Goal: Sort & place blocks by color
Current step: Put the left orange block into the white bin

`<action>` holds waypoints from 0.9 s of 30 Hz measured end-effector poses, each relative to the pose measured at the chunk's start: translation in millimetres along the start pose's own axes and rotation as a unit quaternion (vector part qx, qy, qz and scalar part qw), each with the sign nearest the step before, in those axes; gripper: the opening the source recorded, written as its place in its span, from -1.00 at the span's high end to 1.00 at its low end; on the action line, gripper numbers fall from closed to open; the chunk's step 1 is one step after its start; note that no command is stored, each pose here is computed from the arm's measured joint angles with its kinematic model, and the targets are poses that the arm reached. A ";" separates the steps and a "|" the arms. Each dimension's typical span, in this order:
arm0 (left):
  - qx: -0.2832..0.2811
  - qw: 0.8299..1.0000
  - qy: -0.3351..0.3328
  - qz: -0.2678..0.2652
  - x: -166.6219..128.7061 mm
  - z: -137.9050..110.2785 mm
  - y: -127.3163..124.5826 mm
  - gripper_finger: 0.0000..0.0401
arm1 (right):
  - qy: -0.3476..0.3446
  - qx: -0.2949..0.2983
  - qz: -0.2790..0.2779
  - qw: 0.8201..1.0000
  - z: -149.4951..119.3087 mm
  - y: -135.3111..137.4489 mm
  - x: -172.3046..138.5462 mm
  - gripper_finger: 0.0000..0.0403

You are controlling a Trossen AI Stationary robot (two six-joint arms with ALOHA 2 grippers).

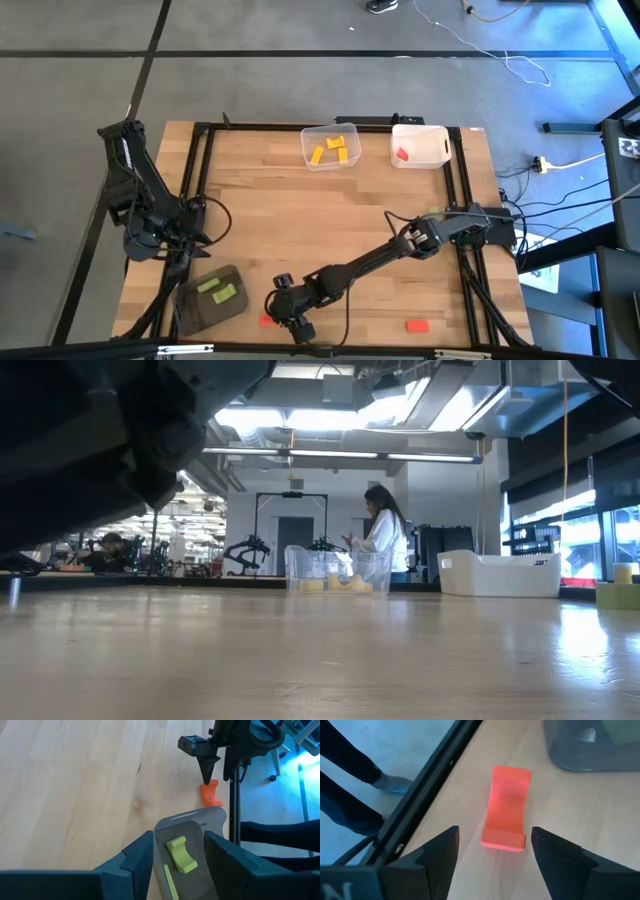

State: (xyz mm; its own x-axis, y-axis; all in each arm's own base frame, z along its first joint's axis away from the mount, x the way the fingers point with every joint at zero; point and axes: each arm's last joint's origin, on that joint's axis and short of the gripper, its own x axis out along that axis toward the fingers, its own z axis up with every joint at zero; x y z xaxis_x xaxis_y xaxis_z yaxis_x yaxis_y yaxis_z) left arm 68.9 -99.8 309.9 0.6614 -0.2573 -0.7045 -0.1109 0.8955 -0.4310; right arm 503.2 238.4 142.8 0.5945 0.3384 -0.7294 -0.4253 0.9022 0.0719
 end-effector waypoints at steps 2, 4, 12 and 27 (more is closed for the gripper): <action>0.000 1.000 0.000 0.000 0.1 0.0 0.0 0.18 | 0.001 0.001 -0.004 1.000 -0.4 -0.9 0.2 -0.23; 0.000 1.000 0.000 0.000 0.1 0.0 0.0 0.18 | 0.001 -0.001 -0.019 1.000 -0.4 -1.9 0.2 -0.23; 0.000 1.000 0.000 0.000 0.1 0.0 0.0 0.18 | 0.007 0.001 -0.026 1.000 -6.9 -3.1 9.2 -0.23; -0.001 1.000 -0.001 0.001 0.1 0.1 0.0 0.18 | -0.011 0.050 -0.047 0.998 -16.4 -2.7 28.6 -0.04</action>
State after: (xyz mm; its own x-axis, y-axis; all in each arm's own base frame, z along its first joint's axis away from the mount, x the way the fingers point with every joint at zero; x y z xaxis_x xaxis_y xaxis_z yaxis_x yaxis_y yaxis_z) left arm 69.0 -99.9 309.9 0.6631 -0.2554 -0.7036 -0.1124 0.8954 -0.4309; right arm 510.2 241.2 110.6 0.6447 0.2555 -0.7204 -0.2977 0.9520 0.0712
